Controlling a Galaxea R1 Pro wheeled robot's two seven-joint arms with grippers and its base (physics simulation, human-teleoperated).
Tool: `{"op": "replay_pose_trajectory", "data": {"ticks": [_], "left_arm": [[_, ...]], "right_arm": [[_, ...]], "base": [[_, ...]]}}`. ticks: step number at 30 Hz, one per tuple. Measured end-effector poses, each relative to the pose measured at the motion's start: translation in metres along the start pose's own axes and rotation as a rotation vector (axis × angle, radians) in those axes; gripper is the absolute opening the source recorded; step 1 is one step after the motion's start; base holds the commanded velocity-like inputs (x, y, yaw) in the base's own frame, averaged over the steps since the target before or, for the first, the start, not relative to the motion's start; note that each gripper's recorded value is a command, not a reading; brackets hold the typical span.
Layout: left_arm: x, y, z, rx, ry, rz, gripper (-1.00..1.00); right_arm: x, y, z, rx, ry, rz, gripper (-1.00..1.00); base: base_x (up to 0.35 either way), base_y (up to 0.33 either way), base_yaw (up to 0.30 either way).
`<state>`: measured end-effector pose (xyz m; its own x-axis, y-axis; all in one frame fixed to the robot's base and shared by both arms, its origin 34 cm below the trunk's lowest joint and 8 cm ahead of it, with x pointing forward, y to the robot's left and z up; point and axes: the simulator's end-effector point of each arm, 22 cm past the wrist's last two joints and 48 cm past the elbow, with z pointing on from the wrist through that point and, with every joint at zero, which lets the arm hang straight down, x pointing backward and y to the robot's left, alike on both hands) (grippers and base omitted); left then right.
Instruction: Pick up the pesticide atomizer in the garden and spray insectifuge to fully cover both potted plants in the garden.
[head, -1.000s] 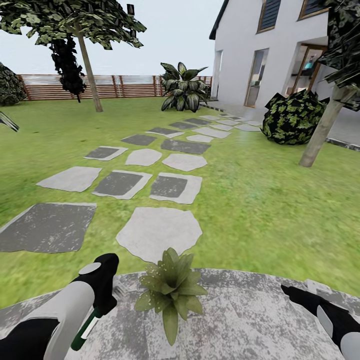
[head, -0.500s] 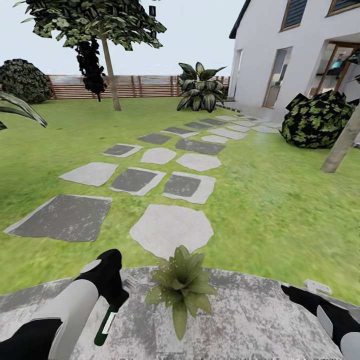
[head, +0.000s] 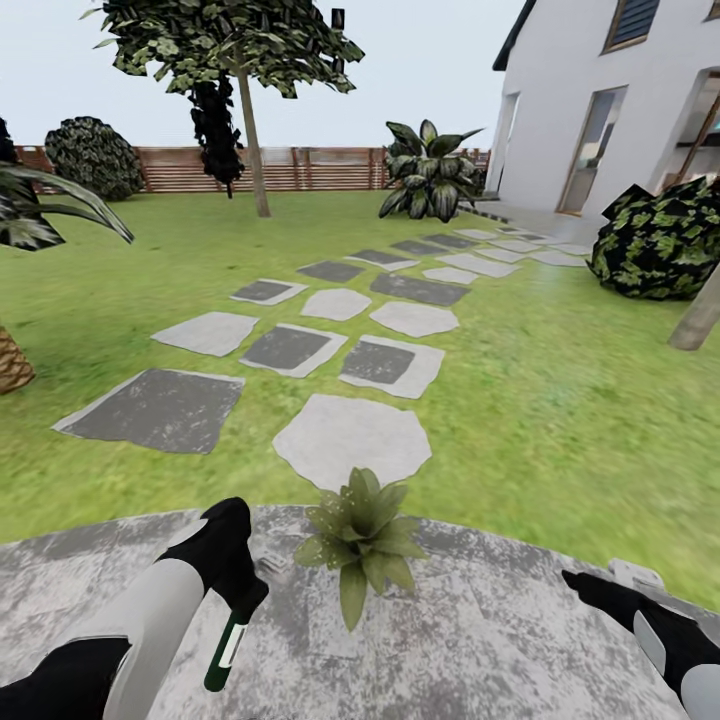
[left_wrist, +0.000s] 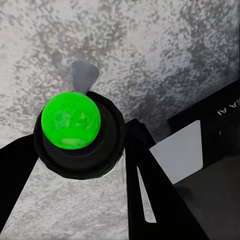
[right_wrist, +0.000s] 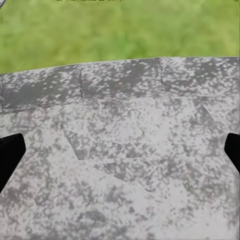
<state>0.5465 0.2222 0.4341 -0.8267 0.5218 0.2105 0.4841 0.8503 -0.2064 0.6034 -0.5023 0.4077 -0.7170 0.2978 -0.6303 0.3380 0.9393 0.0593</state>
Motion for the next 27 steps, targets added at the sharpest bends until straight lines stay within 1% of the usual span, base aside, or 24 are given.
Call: {"op": "replay_pose_trajectory", "data": {"ticks": [6, 9, 15, 20, 21, 25, 27], "left_arm": [[0.0, 0.0, 0.002, 0.002, 0.004, 0.0, -1.0], [0.001, 0.0, 0.004, 0.004, 0.006, -0.001, -1.0], [0.0, -0.001, 0.004, 0.006, 0.008, 0.0, -1.0], [0.0, -0.001, 0.004, 0.006, 0.007, 0.001, -1.0], [0.0, -0.001, 0.004, 0.006, 0.008, 0.001, -1.0], [-0.002, -0.005, 0.005, 0.009, 0.006, 0.005, -1.0], [-0.002, -0.005, 0.005, 0.009, 0.006, 0.007, -1.0]], "right_arm": [[0.002, -0.001, 0.001, 0.002, 0.005, -0.001, 1.0], [0.004, -0.001, 0.002, 0.002, 0.007, -0.001, 1.0], [0.005, -0.001, 0.002, 0.003, 0.009, -0.002, 1.0], [0.005, -0.002, 0.002, 0.004, 0.009, -0.001, 1.0], [0.007, -0.001, 0.002, 0.004, 0.013, -0.001, 1.0], [0.04, 0.003, 0.003, -0.005, 0.081, 0.015, 1.0], [0.042, 0.002, 0.003, -0.006, 0.085, 0.017, 1.0]], "base": [[0.104, -0.329, 0.231], [0.073, -0.134, 0.22], [0.005, -0.034, 0.049], [0.061, -0.279, 0.108], [0.086, -0.327, 0.017], [0.027, -0.331, 0.005], [0.003, -0.315, 0.0]]}}
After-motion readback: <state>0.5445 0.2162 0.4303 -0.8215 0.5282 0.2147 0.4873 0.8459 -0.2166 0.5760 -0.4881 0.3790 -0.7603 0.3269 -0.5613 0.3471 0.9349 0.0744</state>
